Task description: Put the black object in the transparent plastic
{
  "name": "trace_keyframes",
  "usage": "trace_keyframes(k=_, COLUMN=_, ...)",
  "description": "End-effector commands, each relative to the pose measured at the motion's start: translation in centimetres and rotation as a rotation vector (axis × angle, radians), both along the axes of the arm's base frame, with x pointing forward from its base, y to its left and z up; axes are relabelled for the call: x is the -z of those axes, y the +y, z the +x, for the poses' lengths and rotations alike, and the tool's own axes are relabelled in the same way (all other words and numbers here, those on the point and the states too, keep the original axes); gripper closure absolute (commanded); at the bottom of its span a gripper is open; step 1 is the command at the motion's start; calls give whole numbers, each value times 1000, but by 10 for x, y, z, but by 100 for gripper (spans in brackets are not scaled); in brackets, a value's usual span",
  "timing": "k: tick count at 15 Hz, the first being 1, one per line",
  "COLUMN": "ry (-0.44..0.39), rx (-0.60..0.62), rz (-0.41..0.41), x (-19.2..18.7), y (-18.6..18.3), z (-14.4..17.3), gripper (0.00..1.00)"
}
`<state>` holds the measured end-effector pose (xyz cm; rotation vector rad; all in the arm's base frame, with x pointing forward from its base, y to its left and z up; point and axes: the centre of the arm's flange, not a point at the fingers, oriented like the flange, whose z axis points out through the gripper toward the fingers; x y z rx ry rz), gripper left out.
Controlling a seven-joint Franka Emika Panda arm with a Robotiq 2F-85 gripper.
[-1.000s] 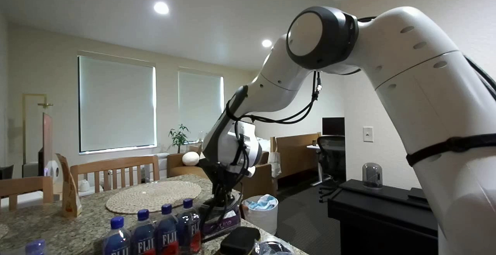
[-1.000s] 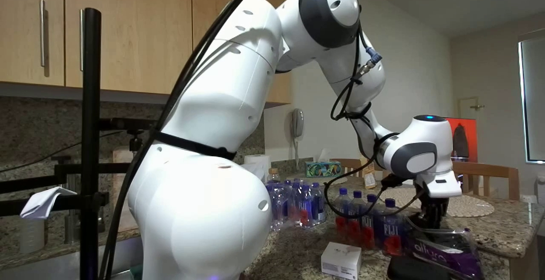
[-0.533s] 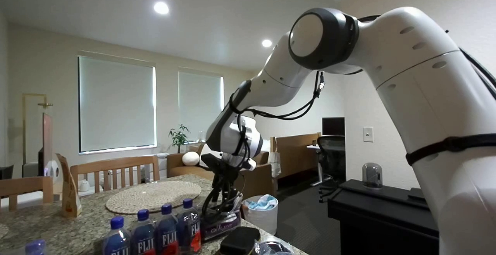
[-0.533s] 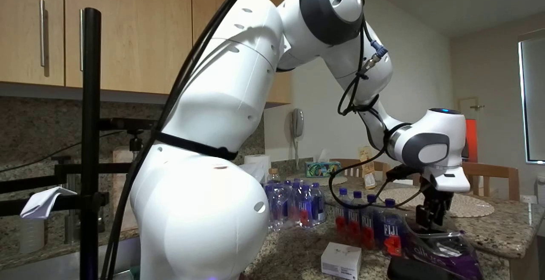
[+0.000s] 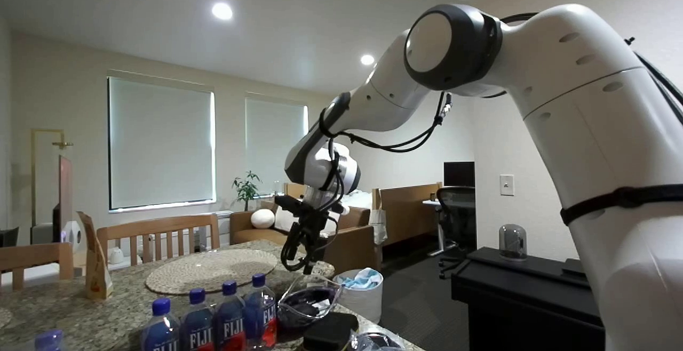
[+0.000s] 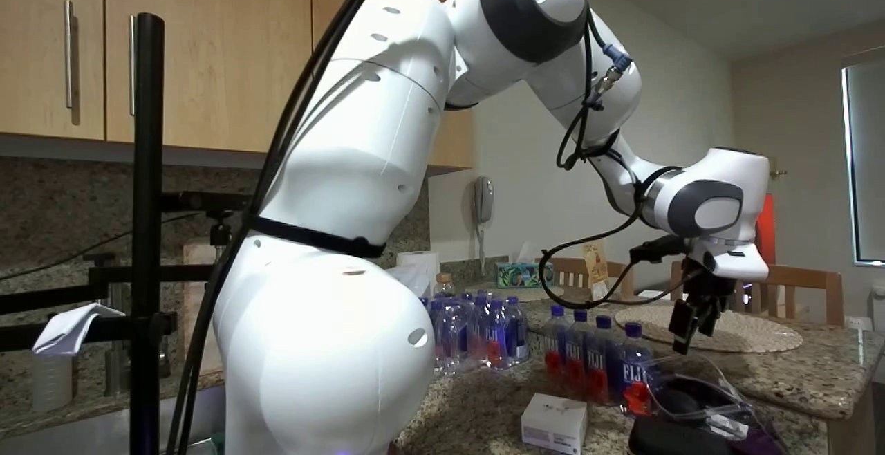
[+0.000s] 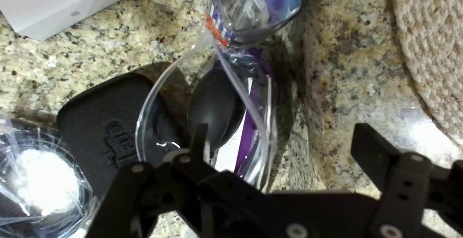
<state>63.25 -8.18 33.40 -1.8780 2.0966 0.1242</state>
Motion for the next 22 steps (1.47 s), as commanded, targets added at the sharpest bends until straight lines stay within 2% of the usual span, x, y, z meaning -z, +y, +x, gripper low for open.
trace_keyframes(k=1, ry=37, rx=-53, rz=29, x=-34, y=-10, z=-15, gripper=0)
trace_keyframes(k=5, ry=59, rx=-94, rz=44, x=-51, y=-11, z=-33, gripper=0)
trace_keyframes(k=10, ry=182, rx=-308, rz=105, x=-36, y=-7, z=-73, gripper=0)
trace_keyframes(k=12, ry=243, rx=-334, rz=69, x=-35, y=-6, z=-94, gripper=0)
trace_keyframes(k=14, ry=298, rx=-354, rz=-21, x=-36, y=-6, z=-108, gripper=0)
trace_keyframes(k=17, ry=302, rx=-438, rz=-177, x=-42, y=-11, z=-127, gripper=0)
trace_keyframes(k=18, ry=312, rx=-408, rz=-103, x=-31, y=-15, z=-99, gripper=0)
trace_keyframes(k=22, ry=314, rx=-413, rz=-113, x=-32, y=-14, z=-101, gripper=0)
